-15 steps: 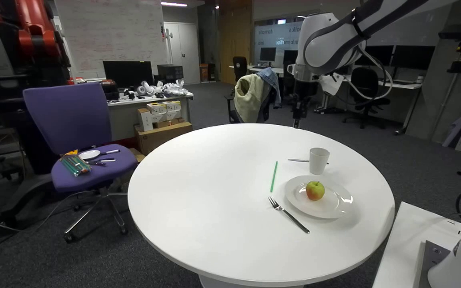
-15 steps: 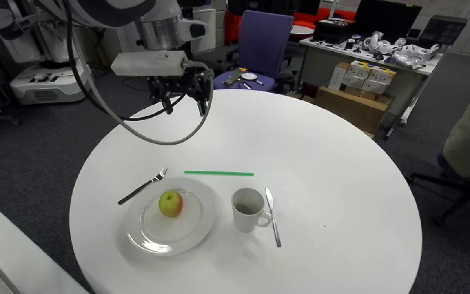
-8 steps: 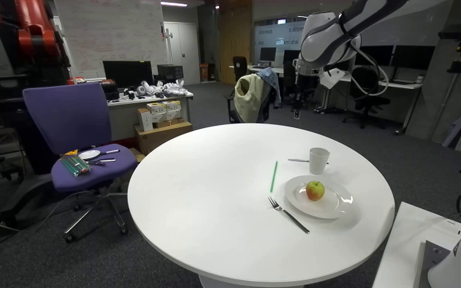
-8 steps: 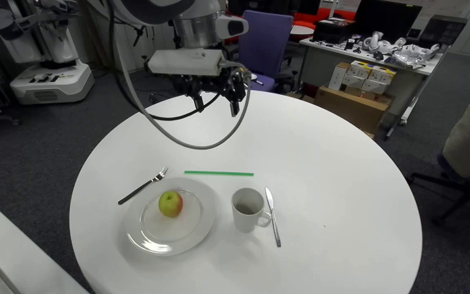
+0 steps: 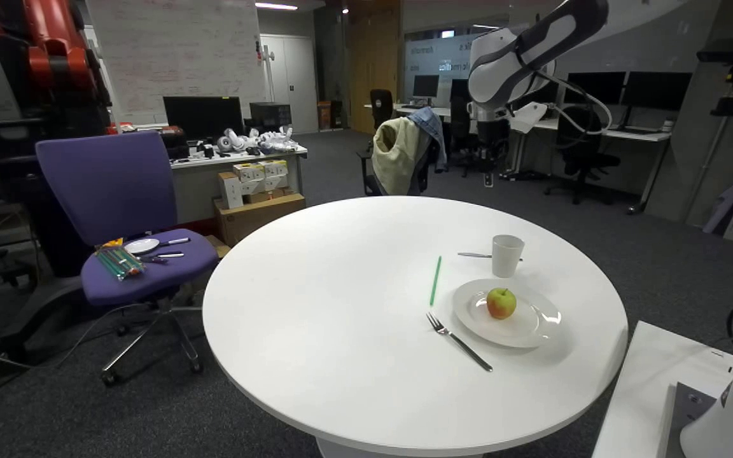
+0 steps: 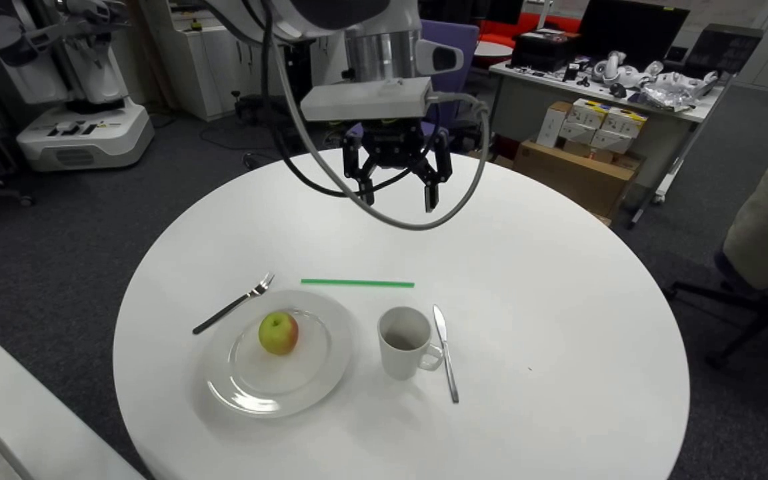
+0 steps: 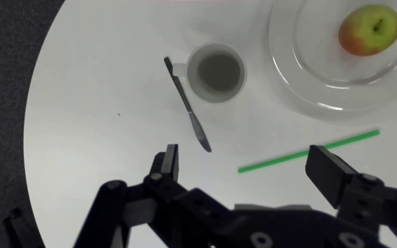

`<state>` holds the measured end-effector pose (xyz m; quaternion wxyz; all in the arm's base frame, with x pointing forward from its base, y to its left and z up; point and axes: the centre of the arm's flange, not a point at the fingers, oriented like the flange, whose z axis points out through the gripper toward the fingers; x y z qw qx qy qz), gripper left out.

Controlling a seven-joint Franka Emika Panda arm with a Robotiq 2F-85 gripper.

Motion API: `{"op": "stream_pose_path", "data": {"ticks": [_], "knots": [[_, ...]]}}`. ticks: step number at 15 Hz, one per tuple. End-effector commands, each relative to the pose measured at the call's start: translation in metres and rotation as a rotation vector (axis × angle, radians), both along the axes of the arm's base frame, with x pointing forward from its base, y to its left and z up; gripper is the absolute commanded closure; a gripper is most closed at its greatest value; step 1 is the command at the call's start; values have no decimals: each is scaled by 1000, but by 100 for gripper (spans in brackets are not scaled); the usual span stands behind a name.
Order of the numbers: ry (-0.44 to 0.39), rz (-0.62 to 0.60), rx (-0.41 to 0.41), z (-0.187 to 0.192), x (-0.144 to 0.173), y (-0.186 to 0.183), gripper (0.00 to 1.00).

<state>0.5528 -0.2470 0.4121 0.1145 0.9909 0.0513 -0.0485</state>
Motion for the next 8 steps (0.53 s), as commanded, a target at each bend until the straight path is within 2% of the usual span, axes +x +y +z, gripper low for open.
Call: {"op": "stream_pose_path", "data": {"ticks": [1, 5, 6, 7, 8], "knots": [[125, 63, -17, 3, 11, -21, 0], [209, 160, 2, -7, 4, -37, 0], [217, 200, 18, -10, 1, -40, 0], [190, 209, 32, -11, 0, -40, 0], [190, 163, 22, -20, -3, -30, 0]]}}
